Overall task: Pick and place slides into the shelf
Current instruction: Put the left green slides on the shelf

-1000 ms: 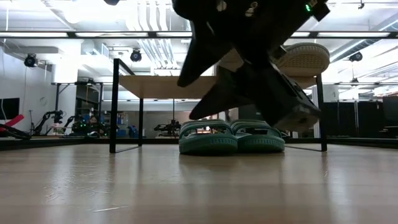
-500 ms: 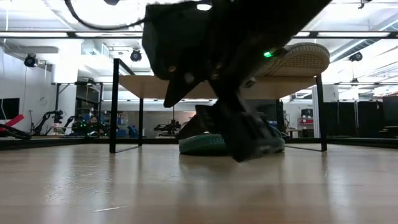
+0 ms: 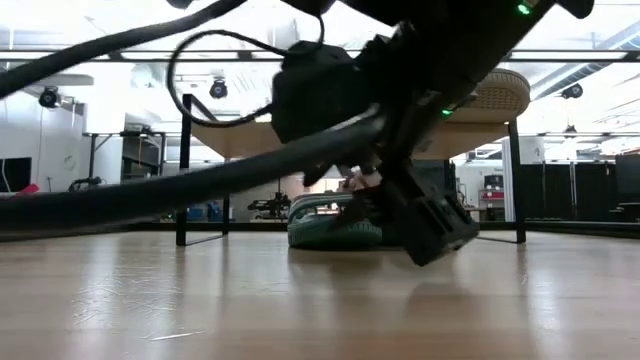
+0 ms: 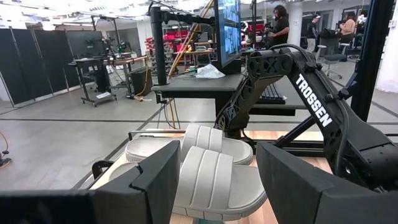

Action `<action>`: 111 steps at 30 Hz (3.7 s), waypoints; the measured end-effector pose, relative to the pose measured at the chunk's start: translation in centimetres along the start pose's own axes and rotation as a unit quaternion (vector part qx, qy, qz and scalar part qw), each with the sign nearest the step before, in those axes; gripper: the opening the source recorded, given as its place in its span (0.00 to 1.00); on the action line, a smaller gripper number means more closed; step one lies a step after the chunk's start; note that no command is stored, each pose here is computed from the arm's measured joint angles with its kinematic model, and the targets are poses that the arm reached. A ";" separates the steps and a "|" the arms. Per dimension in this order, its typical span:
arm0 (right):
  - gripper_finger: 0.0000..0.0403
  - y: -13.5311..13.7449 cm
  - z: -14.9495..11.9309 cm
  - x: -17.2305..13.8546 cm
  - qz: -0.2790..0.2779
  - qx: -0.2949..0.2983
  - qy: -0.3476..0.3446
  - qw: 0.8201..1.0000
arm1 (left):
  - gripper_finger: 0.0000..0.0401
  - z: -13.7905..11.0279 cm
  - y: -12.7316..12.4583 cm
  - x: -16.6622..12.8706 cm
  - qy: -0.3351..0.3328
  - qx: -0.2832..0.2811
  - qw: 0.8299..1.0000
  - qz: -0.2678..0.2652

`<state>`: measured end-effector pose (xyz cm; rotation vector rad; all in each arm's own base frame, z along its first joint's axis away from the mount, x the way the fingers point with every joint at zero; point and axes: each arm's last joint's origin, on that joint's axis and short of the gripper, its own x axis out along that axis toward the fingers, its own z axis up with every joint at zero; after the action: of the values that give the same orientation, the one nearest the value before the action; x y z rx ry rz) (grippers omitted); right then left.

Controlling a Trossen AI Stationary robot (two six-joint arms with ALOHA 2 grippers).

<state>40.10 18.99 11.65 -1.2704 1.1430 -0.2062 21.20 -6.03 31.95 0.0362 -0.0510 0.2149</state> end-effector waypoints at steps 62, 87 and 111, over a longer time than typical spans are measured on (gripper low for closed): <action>0.05 0.3 0.2 -3.4 0.090 0.134 -0.040 0.986 | 0.49 -0.2 0.2 -0.3 0.015 0.009 1.000 -0.003; 0.04 2.3 0.3 -10.9 0.088 0.155 -0.056 0.982 | 0.49 -0.2 0.2 -0.3 0.015 0.009 1.000 -0.003; 0.04 0.1 1.1 -16.7 0.037 0.170 -0.121 0.977 | 0.49 -0.4 0.2 -0.4 0.017 0.011 1.000 -0.005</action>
<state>32.91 31.10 20.70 -0.9198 0.8987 -0.1766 20.78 -5.92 31.54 0.0555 -0.0145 0.2065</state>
